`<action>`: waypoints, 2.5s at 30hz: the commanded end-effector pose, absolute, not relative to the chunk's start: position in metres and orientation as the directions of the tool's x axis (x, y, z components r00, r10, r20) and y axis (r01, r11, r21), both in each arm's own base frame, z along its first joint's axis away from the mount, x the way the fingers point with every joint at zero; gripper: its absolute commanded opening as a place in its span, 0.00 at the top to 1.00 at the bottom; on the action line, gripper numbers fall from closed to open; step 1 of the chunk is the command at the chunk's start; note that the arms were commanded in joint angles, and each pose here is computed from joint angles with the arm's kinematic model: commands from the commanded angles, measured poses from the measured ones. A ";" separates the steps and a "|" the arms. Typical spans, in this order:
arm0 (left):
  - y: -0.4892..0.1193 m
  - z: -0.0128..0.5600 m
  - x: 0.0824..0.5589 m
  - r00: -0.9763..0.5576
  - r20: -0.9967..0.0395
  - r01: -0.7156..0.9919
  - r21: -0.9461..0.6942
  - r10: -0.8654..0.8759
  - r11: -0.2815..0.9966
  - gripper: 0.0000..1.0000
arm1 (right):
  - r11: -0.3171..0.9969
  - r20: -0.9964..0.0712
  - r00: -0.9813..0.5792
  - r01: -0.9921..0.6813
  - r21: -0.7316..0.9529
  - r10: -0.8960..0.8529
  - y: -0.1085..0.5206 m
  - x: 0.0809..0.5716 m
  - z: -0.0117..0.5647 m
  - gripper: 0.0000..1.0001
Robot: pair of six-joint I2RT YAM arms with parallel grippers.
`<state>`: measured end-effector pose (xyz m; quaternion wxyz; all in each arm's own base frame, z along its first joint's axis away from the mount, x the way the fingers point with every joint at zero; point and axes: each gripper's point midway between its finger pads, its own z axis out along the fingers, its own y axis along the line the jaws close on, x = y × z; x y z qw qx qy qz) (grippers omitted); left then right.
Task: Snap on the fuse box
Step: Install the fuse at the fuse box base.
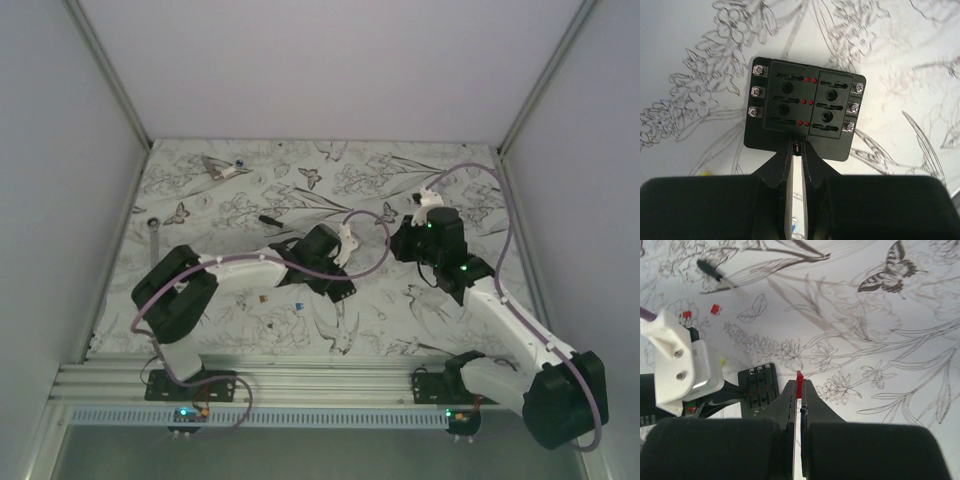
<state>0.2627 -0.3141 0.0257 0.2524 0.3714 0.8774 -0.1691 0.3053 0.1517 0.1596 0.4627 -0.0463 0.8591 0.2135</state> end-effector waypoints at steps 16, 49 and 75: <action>-0.290 0.055 0.247 -0.632 -0.670 0.660 -0.202 0.389 0.723 0.48 | 0.875 -0.690 -0.691 -0.451 0.175 -0.217 0.217 0.279 0.127 1.00; -0.253 0.045 0.249 -0.896 -0.313 -0.066 -0.609 -0.315 0.791 0.43 | 0.848 -0.435 -0.741 -0.518 -0.114 -0.512 0.271 0.273 0.061 1.00; -0.253 0.045 0.248 -0.895 -0.308 -0.070 -0.620 -0.324 0.781 0.25 | 0.866 -0.446 -0.756 -0.489 -0.103 -0.480 0.273 0.277 0.044 1.00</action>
